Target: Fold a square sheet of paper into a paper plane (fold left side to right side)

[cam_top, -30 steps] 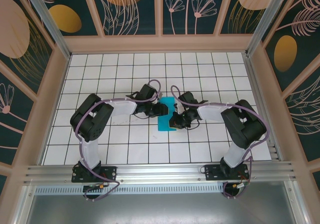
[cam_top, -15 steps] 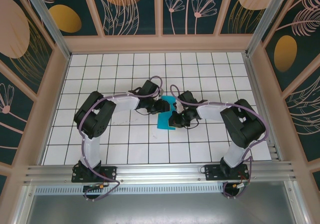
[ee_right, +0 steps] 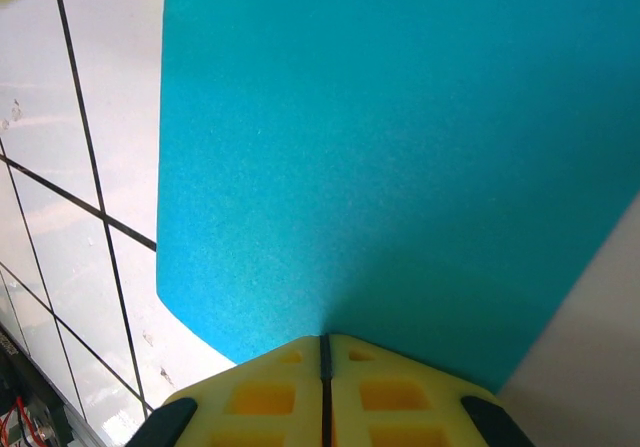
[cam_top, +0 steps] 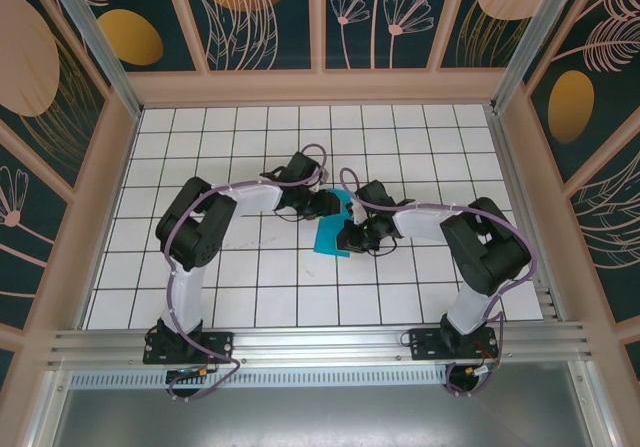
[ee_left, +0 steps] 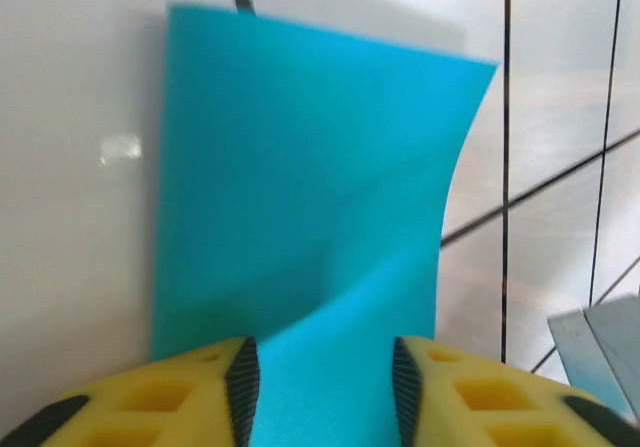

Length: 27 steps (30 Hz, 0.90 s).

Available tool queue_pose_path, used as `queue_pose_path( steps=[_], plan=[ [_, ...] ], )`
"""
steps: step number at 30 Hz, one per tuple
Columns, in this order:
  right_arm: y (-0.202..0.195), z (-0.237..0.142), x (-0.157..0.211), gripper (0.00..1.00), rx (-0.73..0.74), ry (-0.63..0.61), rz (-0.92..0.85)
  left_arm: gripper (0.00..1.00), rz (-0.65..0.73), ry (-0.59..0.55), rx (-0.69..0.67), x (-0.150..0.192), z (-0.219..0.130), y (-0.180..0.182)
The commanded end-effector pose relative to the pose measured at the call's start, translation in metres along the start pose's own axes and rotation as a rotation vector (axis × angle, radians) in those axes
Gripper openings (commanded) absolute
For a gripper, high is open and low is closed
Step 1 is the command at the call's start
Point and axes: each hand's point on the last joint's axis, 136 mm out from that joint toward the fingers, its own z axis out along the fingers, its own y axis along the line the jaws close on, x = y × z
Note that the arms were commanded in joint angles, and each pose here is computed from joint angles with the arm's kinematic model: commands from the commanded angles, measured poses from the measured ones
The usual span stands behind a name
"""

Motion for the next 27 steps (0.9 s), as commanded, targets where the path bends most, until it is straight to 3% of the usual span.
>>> queue_pose_path(
  steps=[1, 12, 19, 27],
  plan=[
    [-0.062, 0.011, 0.045, 0.09, 0.233, 0.130, 0.087, 0.35, 0.001, -0.127, -0.054, -0.042, -0.006, 0.023],
    [-0.061, 0.011, 0.044, 0.09, 0.233, 0.132, 0.087, 0.41, 0.011, -0.126, -0.008, -0.055, -0.002, 0.014],
    [-0.060, 0.010, 0.042, 0.09, 0.236, 0.130, 0.075, 0.40, 0.024, -0.213, -0.034, -0.069, -0.047, 0.021],
    [-0.060, 0.009, 0.038, 0.10, 0.241, 0.125, 0.069, 0.35, 0.042, -0.111, 0.192, -0.027, -0.051, -0.018]
  ],
)
